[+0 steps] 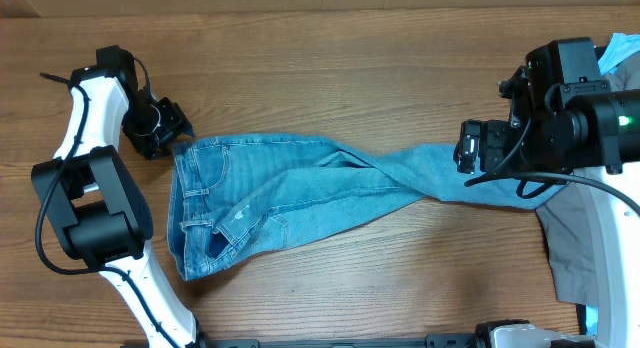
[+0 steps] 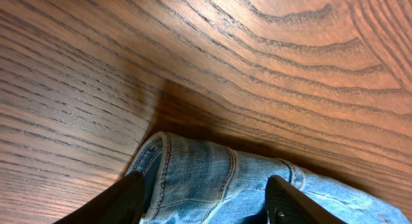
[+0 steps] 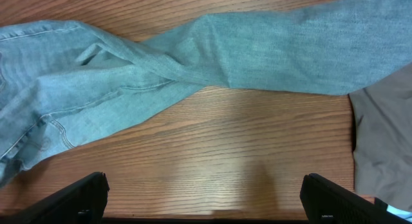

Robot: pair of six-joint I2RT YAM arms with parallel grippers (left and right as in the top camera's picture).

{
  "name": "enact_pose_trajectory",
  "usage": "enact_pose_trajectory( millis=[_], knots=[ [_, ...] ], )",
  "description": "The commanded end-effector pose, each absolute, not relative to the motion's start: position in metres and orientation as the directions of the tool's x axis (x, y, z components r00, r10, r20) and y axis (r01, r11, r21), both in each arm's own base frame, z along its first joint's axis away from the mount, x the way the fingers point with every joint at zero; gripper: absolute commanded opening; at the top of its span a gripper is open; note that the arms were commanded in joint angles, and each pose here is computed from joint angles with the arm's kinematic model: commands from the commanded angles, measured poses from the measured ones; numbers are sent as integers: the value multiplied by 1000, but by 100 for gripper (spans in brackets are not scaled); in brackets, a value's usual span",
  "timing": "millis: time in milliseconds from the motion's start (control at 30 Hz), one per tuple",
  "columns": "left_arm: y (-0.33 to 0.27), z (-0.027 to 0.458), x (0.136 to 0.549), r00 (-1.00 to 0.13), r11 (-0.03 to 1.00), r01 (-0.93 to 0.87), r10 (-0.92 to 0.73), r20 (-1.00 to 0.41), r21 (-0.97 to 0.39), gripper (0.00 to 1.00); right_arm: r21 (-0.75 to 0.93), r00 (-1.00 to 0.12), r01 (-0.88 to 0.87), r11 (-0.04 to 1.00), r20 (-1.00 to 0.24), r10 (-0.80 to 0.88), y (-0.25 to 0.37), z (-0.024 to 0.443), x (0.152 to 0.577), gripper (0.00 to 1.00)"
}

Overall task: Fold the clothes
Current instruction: 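Pull the jeans waist toward the left edge with the left gripper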

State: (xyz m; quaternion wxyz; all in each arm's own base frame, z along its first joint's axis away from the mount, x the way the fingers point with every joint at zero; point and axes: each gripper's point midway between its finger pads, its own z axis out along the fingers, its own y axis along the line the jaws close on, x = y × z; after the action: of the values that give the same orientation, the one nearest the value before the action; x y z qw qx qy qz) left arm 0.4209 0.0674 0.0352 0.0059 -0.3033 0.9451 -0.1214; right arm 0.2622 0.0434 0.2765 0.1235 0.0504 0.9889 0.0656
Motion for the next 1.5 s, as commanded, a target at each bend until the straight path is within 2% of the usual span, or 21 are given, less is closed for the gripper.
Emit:
enact_pose_trajectory(
  millis=[0,167,200,233,300,333,433,600,733,933,967,1033,1067,1100,1167,1333,1400,1467],
  knots=[
    [64,22,415,-810,782,-584,-579,92,-215,62,134,-962,85,987,-245,117,41,277,262,100],
    [62,8,409,-809,782,-587,-579,102,-211,61,134,-962,86,987,-245,117,41,277,262,100],
    [62,7,409,-809,782,-586,-579,99,-214,51,134,-962,86,987,-245,117,41,277,262,100],
    [62,7,411,-810,782,-584,-579,93,-218,34,134,-962,86,987,-245,117,41,277,262,100],
    [58,10,415,-812,776,-580,-577,93,-248,8,134,-962,86,987,-245,117,41,277,262,100],
    [56,11,418,-813,771,-576,-575,91,-271,4,134,-962,86,987,-245,117,41,277,262,100],
    [54,24,431,-829,773,-543,-556,61,-327,4,134,-962,86,987,-245,117,41,277,262,100],
    [71,105,479,-823,783,-452,-551,-139,-426,4,134,-962,86,987,-246,117,41,277,262,100],
    [117,147,506,-750,812,-462,-572,-332,-356,4,134,-962,86,987,-245,117,41,277,262,100],
    [184,171,529,-645,839,-480,-535,-546,-255,4,134,-962,86,987,-245,117,41,277,262,100],
    [198,176,532,-615,835,-494,-533,-581,-242,5,134,-962,86,987,-246,117,41,277,262,100],
    [212,182,534,-584,828,-506,-535,-610,-242,33,129,-962,87,988,-247,117,40,277,262,100],
    [222,186,534,-562,822,-513,-539,-627,-247,63,112,-961,92,989,-251,118,37,277,262,100],
    [230,188,533,-549,817,-517,-546,-633,-255,83,99,-959,96,990,-258,119,35,277,264,100],
    [235,193,531,-541,813,-511,-556,-631,-278,100,99,-956,95,991,-269,119,35,278,266,100],
    [233,233,524,-512,813,-472,-567,-645,-341,100,103,-950,93,990,-290,119,35,280,272,100],
    [205,260,516,-523,818,-417,-572,-631,-396,100,103,-949,93,990,-291,119,35,280,272,100],
    [179,271,503,-560,825,-408,-564,-607,-390,100,105,-948,92,990,-295,120,36,280,273,100]
  ],
)
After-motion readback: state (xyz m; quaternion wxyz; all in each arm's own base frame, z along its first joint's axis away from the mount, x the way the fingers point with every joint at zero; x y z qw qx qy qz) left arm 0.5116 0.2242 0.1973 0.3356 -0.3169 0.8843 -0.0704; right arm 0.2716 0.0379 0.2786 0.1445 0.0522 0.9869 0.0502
